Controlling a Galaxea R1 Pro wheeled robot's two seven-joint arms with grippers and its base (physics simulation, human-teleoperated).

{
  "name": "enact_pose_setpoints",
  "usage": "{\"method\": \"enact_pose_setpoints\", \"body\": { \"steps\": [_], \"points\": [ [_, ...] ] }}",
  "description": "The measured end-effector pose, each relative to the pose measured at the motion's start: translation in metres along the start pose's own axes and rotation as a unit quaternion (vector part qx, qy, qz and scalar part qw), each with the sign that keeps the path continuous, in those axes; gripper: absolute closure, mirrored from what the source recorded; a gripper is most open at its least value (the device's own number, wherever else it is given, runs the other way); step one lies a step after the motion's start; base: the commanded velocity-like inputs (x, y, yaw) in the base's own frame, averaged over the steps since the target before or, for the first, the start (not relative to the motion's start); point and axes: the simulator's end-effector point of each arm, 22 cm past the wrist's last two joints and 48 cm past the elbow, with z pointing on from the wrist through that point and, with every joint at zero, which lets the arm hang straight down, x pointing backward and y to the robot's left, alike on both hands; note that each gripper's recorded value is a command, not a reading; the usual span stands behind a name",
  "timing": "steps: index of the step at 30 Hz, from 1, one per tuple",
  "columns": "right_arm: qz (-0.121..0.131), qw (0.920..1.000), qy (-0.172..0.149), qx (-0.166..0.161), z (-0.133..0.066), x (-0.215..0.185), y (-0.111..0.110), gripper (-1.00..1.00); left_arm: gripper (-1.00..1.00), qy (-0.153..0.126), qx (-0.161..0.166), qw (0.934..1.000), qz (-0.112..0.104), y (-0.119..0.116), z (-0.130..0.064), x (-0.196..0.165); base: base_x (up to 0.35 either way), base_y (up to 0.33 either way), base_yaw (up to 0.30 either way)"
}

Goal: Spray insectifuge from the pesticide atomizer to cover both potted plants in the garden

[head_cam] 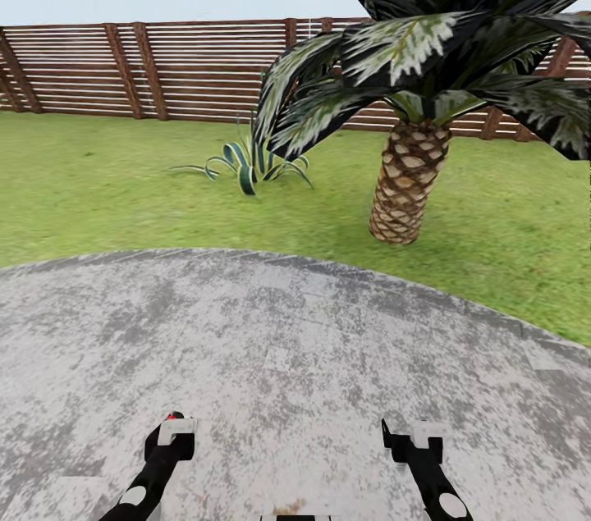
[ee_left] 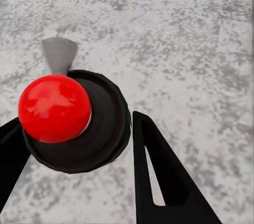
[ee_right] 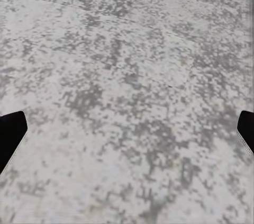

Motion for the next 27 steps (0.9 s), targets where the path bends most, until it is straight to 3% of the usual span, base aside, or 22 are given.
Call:
{"method": "enact_pose_setpoints", "body": {
  "steps": [7, 27],
  "points": [
    [0.001, 0.9998, -0.018, 0.0, -0.003, -0.021, 0.0, -1.0, 1.0, -0.018, 0.0, 0.9998, -0.001, 0.001, -0.004, -0.021, 0.0, 0.0, 0.0],
    [0.003, 0.9996, -0.029, 0.0, -0.02, -0.077, -0.003, -1.0, 1.0, -0.026, 0.0, 0.9996, -0.002, 0.002, -0.022, -0.074, 0.0, 0.0, 0.0]
  ]
}}
